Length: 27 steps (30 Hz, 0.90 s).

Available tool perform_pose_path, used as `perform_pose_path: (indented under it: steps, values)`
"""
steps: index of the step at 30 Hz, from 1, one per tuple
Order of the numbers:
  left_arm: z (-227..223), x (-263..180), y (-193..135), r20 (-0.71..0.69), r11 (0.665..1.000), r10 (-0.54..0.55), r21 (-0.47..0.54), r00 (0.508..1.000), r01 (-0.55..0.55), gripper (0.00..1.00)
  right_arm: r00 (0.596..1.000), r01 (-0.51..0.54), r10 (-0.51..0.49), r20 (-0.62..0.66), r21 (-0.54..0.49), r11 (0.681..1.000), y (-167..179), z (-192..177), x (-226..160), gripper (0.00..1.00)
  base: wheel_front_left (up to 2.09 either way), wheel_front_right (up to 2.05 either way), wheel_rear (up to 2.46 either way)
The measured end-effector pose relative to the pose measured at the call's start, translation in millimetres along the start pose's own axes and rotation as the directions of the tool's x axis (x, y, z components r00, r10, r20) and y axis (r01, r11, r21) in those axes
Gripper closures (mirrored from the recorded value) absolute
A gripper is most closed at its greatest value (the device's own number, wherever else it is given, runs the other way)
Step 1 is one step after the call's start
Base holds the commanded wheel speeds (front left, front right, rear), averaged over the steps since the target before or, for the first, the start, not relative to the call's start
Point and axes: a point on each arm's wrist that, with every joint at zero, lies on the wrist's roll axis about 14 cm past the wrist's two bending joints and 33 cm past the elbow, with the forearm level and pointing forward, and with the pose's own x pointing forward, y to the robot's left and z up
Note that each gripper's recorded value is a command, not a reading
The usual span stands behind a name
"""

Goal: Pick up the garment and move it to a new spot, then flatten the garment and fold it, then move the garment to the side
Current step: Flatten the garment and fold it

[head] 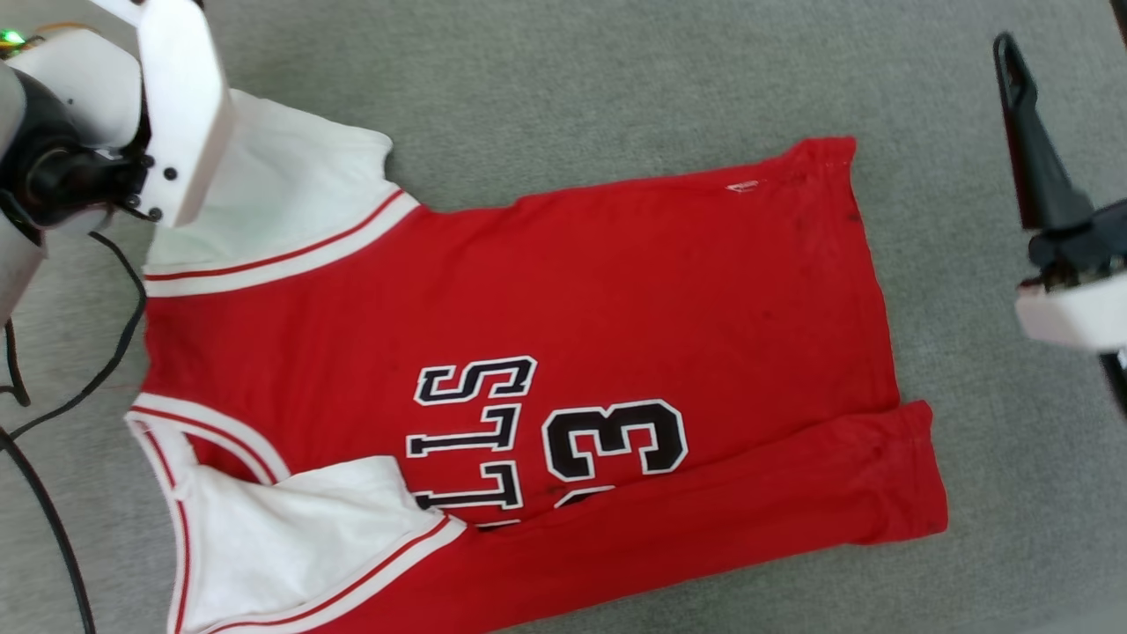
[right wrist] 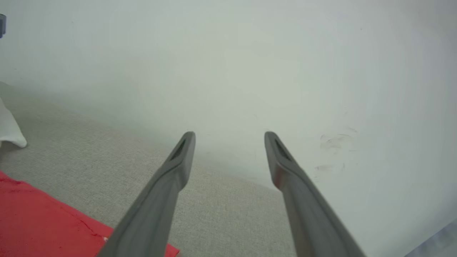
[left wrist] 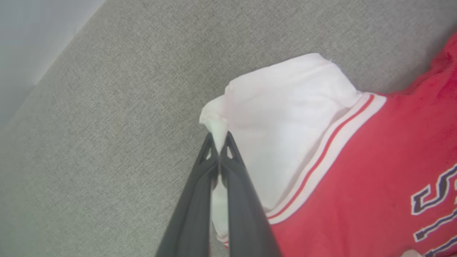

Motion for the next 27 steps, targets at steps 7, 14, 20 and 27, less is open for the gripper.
perform_pose_path:
  steps: [7, 14, 20, 27]
  values:
    - [2.7, -34.4, -7.3, 0.084, 1.000, 0.010, 0.027, 0.996, -0.013, 1.00, 0.888, -0.181, 0.174, -0.425, 0.025, 0.983, 13.2, -40.1, 17.1, 0.00, 0.00, 0.00, 0.00]
    - [1.0, -48.8, -15.0, 0.129, 0.998, 0.003, 0.059, 0.992, -0.010, 1.00, 0.556, -0.341, 0.310, -0.771, 0.129, 0.931, 35.5, -83.5, 0.7, 0.00, 0.00, 0.00, 0.00]
    - [-0.3, -46.0, -16.3, 0.152, 0.997, -0.009, 0.076, 0.988, -0.002, 1.00, 0.349, -0.342, 0.346, -0.871, 0.226, 0.912, 45.6, -110.6, 2.0, 0.00, 0.00, 0.00, 0.00]
    - [-12.3, -32.0, -8.8, 0.142, 0.997, -0.014, 0.074, 0.990, 0.004, 1.00, 0.185, -0.327, 0.398, -0.899, 0.326, 0.887, 84.4, -167.0, 0.8, 0.00, 0.00, 0.00, 0.00]
